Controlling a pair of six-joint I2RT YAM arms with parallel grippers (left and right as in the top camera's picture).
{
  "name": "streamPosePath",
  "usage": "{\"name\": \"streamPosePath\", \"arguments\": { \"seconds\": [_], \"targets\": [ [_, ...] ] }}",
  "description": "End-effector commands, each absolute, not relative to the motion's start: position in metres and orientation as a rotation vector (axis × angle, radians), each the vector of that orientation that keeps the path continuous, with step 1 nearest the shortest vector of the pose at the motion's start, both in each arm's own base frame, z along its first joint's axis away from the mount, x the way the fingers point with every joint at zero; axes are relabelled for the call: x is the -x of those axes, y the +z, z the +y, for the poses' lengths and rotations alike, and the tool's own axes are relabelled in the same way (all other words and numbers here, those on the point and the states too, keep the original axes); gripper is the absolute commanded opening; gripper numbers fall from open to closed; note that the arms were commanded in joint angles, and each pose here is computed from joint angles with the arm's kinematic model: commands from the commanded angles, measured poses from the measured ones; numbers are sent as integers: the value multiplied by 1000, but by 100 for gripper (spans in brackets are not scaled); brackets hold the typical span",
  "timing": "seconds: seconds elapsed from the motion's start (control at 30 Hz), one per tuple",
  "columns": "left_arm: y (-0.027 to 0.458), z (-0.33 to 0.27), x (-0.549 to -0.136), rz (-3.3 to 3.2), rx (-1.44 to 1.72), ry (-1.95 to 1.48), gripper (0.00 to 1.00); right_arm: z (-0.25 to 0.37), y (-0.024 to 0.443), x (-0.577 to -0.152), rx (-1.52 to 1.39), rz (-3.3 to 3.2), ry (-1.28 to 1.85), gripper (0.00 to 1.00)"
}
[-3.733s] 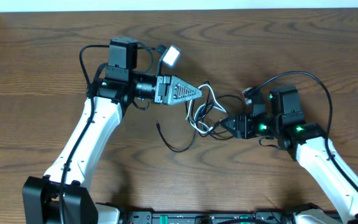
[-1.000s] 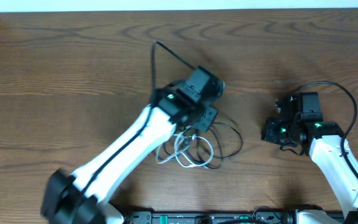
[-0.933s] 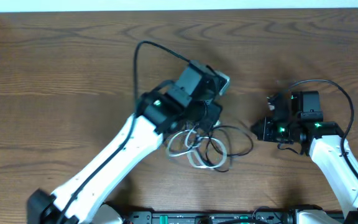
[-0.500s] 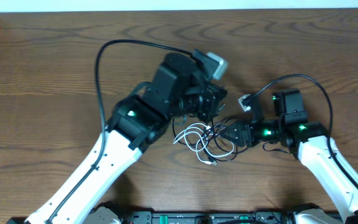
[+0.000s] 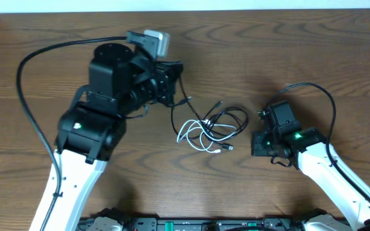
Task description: Untangle cables
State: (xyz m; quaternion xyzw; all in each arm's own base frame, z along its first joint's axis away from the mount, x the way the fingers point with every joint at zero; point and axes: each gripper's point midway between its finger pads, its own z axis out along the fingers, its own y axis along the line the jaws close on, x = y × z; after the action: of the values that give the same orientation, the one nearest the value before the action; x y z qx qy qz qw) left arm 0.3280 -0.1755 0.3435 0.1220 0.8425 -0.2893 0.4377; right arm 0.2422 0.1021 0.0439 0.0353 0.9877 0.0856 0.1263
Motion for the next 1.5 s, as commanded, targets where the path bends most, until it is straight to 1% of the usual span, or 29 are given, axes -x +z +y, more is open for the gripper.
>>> {"name": "streamPosePath", "arguments": {
  "seconds": [0.0, 0.03, 0.1, 0.13, 0.17, 0.2, 0.27, 0.3, 0.37, 0.4, 0.43, 0.5, 0.6, 0.77, 0.83, 0.87, 0.9, 0.93, 1.0, 1.03, 1.1, 1.13, 1.2, 1.23, 1.3, 1.4, 1.47],
  "targets": [
    [346, -140, -336, 2115, -157, -677, 8, 55, 45, -251, -413, 2787, -61, 1],
    [344, -135, -336, 2132, -110, -693, 8, 61, 45, -254, -424, 2790, 3, 1],
    [341, -135, -334, 2148, -110, -703, 8, 93, 49, -260, -329, 2800, 242, 13],
    [339, -135, -333, 2155, -108, -703, 7, 125, 57, -263, -170, 2788, 474, 25],
    [338, -135, -332, 2159, -107, -703, 8, 152, 68, -262, -50, 2758, 672, 34],
    [338, -135, -332, 2161, -107, -702, 8, 171, 77, -260, 12, 2732, 812, 36],
    [337, -135, -332, 2165, -106, -701, 8, 187, 84, -253, 67, 2722, 907, 34],
    [336, -135, -332, 2168, -105, -701, 8, 190, 83, -250, 55, 2734, 908, 33],
    [336, -135, -332, 2170, -105, -701, 8, 188, 75, -242, -125, 2804, 868, 32],
    [336, -135, -332, 2171, -105, -701, 8, 184, 70, -237, -270, 2845, 824, 38],
    [335, -135, -331, 2175, -104, -701, 7, 184, 68, -237, -305, 2849, 801, 42],
    [334, -135, -331, 2178, -104, -701, 8, 185, 67, -238, -309, 2840, 757, 43],
    [334, -135, -331, 2179, -103, -701, 8, 186, 60, -237, -306, 2841, 685, 42],
    [331, -134, -329, 2197, -100, -700, 8, 216, 32, -246, -206, 2847, 699, 45],
    [328, -134, -327, 2208, -98, -699, 8, 223, 16, -257, -202, 2838, 700, 43],
    [327, -134, -327, 2216, -96, -699, 8, 226, 12, -261, -198, 2826, 711, 39],
    [325, -134, -327, 2223, -94, -699, 8, 229, 9, -265, -195, 2815, 719, 32],
    [322, -133, -327, 2234, -90, -693, 8, 231, 7, -269, -192, 2802, 728, 16],
    [312, -131, -328, 2265, -94, -670, 8, 225, 8, -276, -138, 2774, 675, 1],
    [310, -131, -328, 2273, -93, -664, 8, 213, 4, -279, -110, 2774, 604, 1],
    [294, -111, -333, 2325, -25, -516, 8, 155, -7, -282, -267, 2809, 311, 1],
    [291, -104, -333, 2334, -15, -463, 8, 115, -9, -284, -379, 2809, 139, 1],
    [286, -92, -333, 2353, 21, -374, 8, 46, -1, -288, -448, 2786, -95, 1],
    [284, -85, -334, 2357, 41, -326, 8, 12, 8, -290, -504, 2762, -150, 1],
    [284, -75, -336, 2350, 70, -259, 8, -26, 19, -289, -637, 2716, -181, 1],
    [284, -60, -339, 2336, 114, -163, 8, -61, 26, -284, -788, 2666, -207, 1],
    [286, -36, -344, 2313, 192, -70, 8, -88, 26, -276, -922, 2632, -232, 1]
  ]
}}
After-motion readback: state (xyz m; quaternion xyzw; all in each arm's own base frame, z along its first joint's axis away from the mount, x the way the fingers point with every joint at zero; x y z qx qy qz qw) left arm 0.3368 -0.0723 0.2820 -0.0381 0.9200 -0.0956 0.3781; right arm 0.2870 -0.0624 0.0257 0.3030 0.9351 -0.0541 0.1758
